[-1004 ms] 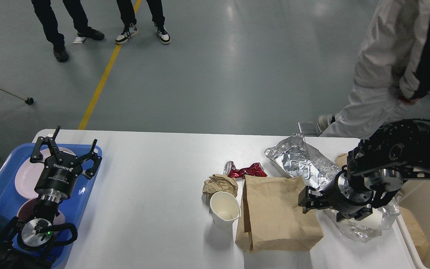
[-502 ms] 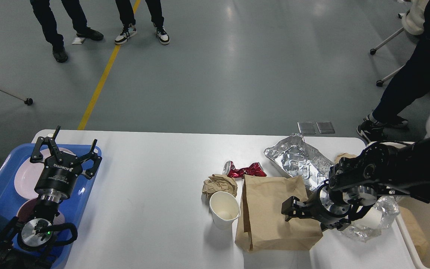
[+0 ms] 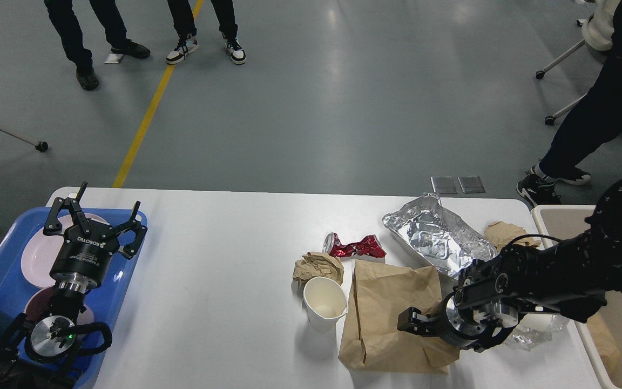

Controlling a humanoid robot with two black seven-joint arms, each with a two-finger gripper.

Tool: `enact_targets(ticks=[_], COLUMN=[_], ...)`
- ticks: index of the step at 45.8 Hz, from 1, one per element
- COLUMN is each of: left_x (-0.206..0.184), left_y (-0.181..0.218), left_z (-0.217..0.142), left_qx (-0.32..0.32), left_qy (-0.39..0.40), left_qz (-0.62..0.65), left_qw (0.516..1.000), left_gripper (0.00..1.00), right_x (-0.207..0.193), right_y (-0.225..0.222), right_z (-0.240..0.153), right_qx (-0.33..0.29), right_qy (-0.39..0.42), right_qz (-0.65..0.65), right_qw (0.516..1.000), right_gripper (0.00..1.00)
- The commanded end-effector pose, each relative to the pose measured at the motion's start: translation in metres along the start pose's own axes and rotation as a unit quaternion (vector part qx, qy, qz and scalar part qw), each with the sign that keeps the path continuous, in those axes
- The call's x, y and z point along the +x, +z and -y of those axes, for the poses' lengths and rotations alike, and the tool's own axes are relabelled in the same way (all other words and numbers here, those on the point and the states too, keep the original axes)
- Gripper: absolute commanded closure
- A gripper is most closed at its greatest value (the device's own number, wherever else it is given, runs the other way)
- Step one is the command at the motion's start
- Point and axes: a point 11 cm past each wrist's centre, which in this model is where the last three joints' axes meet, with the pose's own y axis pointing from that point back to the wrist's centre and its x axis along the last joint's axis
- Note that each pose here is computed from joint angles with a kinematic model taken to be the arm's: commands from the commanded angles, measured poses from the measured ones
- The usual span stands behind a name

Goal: Tidy desktop
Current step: 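Grasp the large brown paper bag's top with the right gripper, then lift the large paper bag and drop it into the white bin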

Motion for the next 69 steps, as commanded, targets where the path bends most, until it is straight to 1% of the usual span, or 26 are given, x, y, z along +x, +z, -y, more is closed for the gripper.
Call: enact_targets(ticks=[1,3,5,6,24,29,41,45,49,54,59,60,63,65,69], left_x=[0.0,0.0,0.0,0.0,0.0,0.0,0.0,0.0,0.0,0.0,0.0,0.0,0.0,0.0,0.0], left_y=[0.0,0.0,0.0,0.0,0.0,0.0,0.0,0.0,0.0,0.0,0.0,0.0,0.0,0.0,0.0], left_z=[0.0,0.0,0.0,0.0,0.0,0.0,0.0,0.0,0.0,0.0,0.0,0.0,0.0,0.0,0.0], left_qx=[0.0,0.0,0.0,0.001,0.001,0.0,0.0,0.0,0.0,0.0,0.0,0.0,0.0,0.001,0.001], left_qy=[0.0,-0.001,0.0,0.0,0.0,0.0,0.0,-0.001,0.0,0.0,0.0,0.0,0.0,0.0,0.0], left_qz=[0.0,0.0,0.0,0.0,0.0,0.0,0.0,0.0,0.0,0.0,0.0,0.0,0.0,0.0,0.0], left_qw=[1.0,1.0,1.0,1.0,1.0,1.0,1.0,1.0,1.0,1.0,1.0,1.0,1.0,1.0,1.0], left_gripper=[0.04,0.04,0.04,0.04,0.04,0.04,0.04,0.04,0.04,0.04,0.04,0.04,0.04,0.04,0.04], right_x=[-0.009,-0.012,-0.016,-0.018,-0.023,-0.016,-0.016,-0.014,-0.008,0.004,0.019,0.024,0.029,0.033,0.047], right_y=[0.001,0.001,0.002,0.003,0.005,0.007,0.008,0.008,0.01,0.021,0.031,0.035,0.039,0.042,0.05], right_z=[0.005,0.007,0.01,0.011,0.007,0.002,0.0,-0.008,-0.033,-0.077,-0.121,-0.142,-0.17,-0.191,-0.229], right_qx=[-0.004,-0.005,-0.007,-0.007,-0.012,-0.012,-0.014,-0.012,-0.014,-0.039,-0.047,-0.045,-0.037,-0.025,-0.021], right_qy=[-0.011,-0.014,-0.016,-0.016,-0.027,-0.022,-0.024,-0.026,-0.025,-0.011,-0.013,-0.02,-0.022,-0.015,0.002], right_qz=[0.0,0.0,0.0,0.001,0.008,0.011,0.012,0.012,0.018,0.034,0.044,0.047,0.054,0.065,0.073], right_qw=[1.0,1.0,1.0,1.0,1.0,1.0,1.0,1.0,0.999,0.999,0.998,0.998,0.998,0.997,0.997], right_gripper=[0.58,0.79,0.96,1.0,1.0,1.0,1.0,1.0,1.0,1.0,1.0,1.0,1.0,1.0,1.0])
